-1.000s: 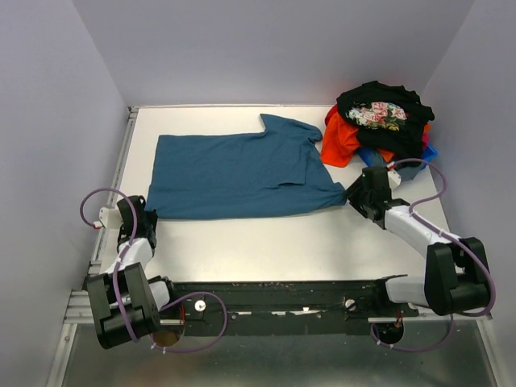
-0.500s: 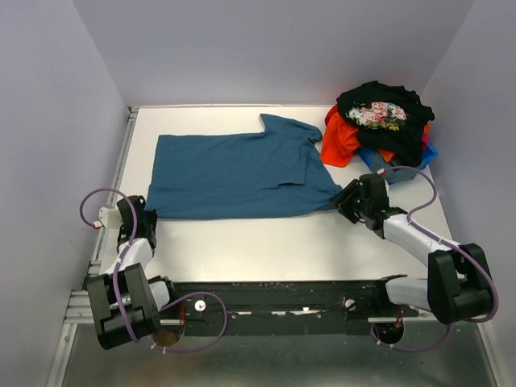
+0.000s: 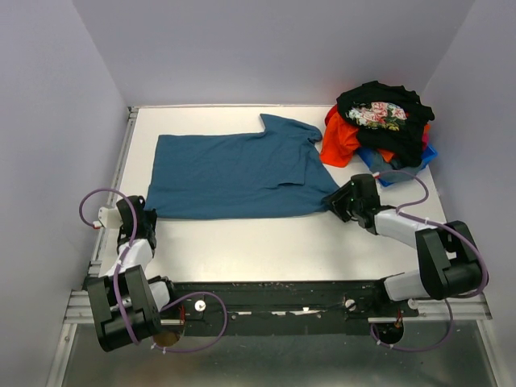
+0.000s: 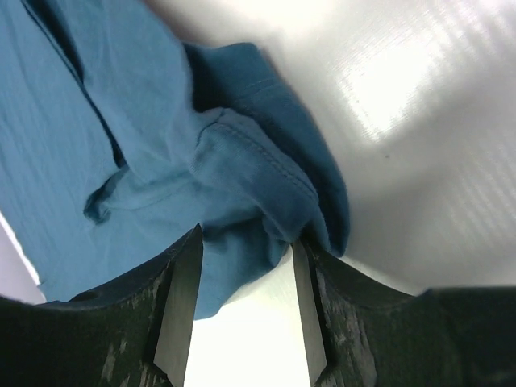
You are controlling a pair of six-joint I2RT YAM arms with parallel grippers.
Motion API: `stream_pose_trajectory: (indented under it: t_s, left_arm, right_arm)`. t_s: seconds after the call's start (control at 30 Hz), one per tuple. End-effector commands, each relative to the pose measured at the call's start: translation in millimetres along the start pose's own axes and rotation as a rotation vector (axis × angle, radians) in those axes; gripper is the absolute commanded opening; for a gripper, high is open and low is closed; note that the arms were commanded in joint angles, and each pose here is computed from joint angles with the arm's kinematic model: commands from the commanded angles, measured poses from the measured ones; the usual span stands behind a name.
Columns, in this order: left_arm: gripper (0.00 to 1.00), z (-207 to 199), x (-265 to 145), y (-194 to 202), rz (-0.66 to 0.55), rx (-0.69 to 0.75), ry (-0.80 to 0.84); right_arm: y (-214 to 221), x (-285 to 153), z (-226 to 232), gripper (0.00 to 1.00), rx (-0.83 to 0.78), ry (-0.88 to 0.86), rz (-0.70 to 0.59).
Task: Fold and stack the t-shirts
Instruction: Fold the flattened tshirt in 1/3 of the way
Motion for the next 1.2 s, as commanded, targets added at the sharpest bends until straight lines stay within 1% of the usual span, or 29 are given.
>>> stream_pose_trajectory:
  t_s: [0.0,0.13,0.27,0.33,0.5,0.67,0.77,0.8,0.83,1.03,1.17]
  left_arm:
    - [0.00,-4.7,0.5,-10.8,-0.054,-0.021,0.007]
    - [0.00,-3.2,4.6,-14.2,-0.055,-0.035,0.004]
    - [0.00,4.2,8.2,-12.0,-0.040,-0.042,-0.010]
    - [0.00,6.0,9.2,-11.4,-0.038,-0.035,-0.016]
    - [0.00,5.5,5.5,-11.3,-0.035,-0.020,0.004]
    - [0.00,2.4,-0.6,-13.0,-0.050,-0.028,0.033]
    - [0.00,1.9,-1.1,-13.6,-0.046,-0.030,0.026]
    - [0.00,1.5,-0.9,-13.9,-0.045,-0.030,0.025]
    - [0.00,1.4,-0.9,-13.7,-0.043,-0.032,0.023]
    - [0.00,3.1,-1.0,-13.2,-0.043,-0.039,0.005]
    - [0.00,2.0,-1.4,-14.4,-0.049,-0.044,0.009]
  right_arm:
    - [-12.0,0.9,-8.5,0.56,-0.004,0.099,-0.133]
    - [-16.2,-4.3,-20.7,0.57,0.006,0.159,-0.177]
    - [-33.7,-11.1,-29.1,0.58,-0.002,0.189,-0.237]
    - [-39.4,-15.1,-32.4,0.58,-0.013,0.209,-0.239]
    - [-43.6,-29.1,-25.3,0.59,-0.051,0.164,-0.252]
    - [-32.2,-41.8,-20.7,0.59,-0.062,0.057,-0.195]
    - [-17.0,-40.1,-27.9,0.59,-0.026,0.022,-0.118]
    - [-16.2,-37.2,-26.8,0.59,-0.020,0.002,-0.112]
    - [-12.8,-35.1,-27.5,0.59,-0.008,-0.001,-0.079]
    - [-8.6,-17.0,-28.9,0.55,0.022,0.036,-0.011]
    - [-9.4,-5.6,-27.3,0.54,0.042,0.053,0.003]
Point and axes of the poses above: each gripper's point midway between its finger pads, its own x axis out along the fingers, its own z axis along the line the jaws close on, y = z × x, the point moved 9 cm from there along -x, back along the fingers, and after that the axes turned 2 degrees about x, right-handed, at the moved point
